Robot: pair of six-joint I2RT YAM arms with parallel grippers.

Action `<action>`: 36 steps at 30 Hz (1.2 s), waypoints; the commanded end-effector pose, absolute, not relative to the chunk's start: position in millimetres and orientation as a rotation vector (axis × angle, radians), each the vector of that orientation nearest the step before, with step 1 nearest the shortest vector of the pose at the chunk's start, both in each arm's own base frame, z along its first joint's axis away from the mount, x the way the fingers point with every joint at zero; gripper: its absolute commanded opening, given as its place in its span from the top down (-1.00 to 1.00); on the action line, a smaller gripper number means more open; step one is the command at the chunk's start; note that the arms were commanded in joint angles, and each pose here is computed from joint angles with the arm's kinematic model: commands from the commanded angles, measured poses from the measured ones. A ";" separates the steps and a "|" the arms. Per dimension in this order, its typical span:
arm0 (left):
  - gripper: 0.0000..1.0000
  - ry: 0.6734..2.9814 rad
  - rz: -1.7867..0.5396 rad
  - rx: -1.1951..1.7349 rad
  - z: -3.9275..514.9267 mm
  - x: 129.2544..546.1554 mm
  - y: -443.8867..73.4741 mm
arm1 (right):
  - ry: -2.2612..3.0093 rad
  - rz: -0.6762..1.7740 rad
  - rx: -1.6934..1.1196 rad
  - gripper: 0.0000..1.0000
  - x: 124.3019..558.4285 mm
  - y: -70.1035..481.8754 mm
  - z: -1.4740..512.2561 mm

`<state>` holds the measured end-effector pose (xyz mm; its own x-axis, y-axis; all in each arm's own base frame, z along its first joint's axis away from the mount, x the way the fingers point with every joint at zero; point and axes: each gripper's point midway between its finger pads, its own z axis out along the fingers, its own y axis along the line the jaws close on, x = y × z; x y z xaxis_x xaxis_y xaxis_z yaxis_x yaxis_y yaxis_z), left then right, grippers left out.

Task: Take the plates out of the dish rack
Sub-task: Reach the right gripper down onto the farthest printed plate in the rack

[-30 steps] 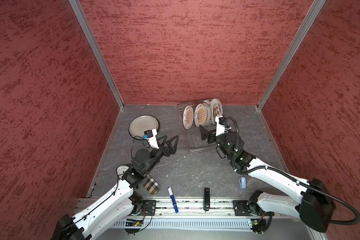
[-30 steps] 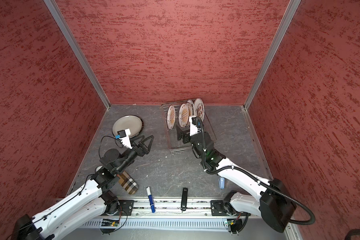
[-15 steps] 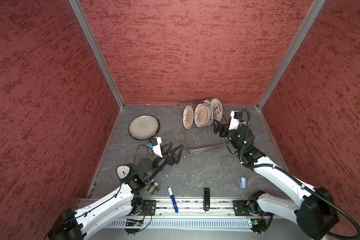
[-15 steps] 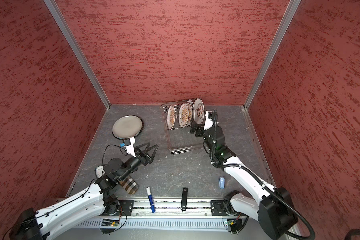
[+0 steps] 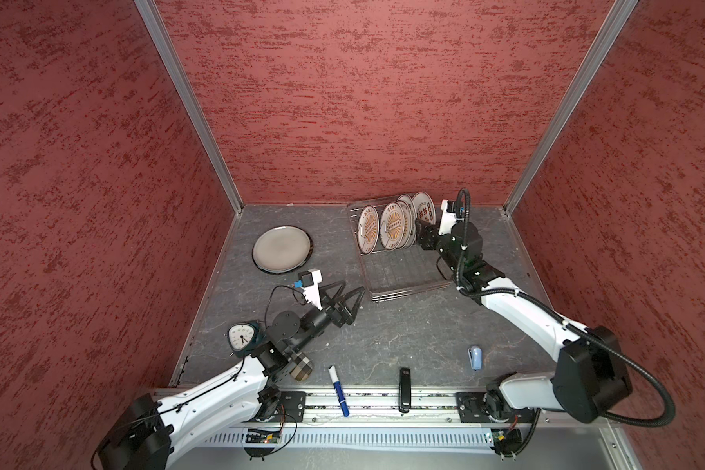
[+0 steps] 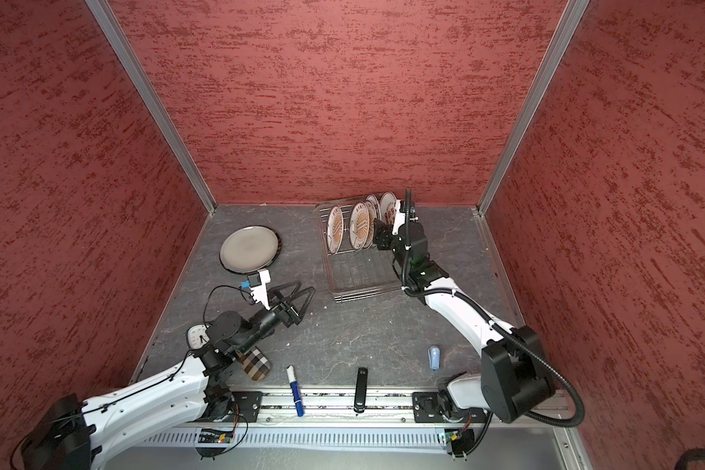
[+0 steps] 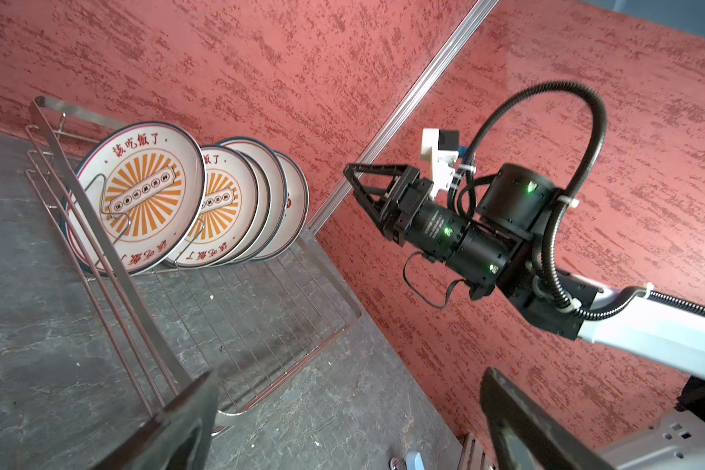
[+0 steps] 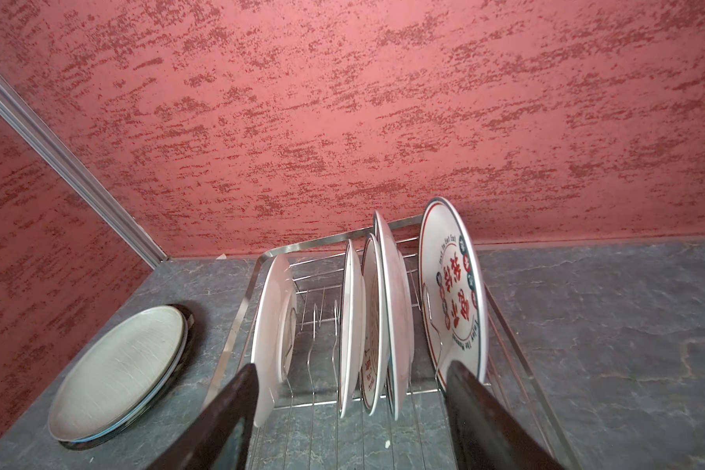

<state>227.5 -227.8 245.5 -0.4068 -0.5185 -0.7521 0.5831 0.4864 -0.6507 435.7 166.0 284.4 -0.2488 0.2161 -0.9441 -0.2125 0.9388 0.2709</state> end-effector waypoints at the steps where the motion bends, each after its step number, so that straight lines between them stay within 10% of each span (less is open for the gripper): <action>1: -0.99 1.540 -1.249 0.069 259.5 226.9 -234.9 | 1.826 0.335 -0.020 -0.23 454.6 165.9 282.8; 36: -0.99 1.641 -1.198 0.062 231.9 254.1 -262.9 | 2.090 -0.005 -0.037 0.36 550.7 152.0 207.1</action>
<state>251.9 -258.4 215.0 -0.4671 -0.4663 -0.7513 0.5416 0.5207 -0.6599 544.6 157.2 203.4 -0.5061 -0.0124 -0.8624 -0.0512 0.9986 0.0156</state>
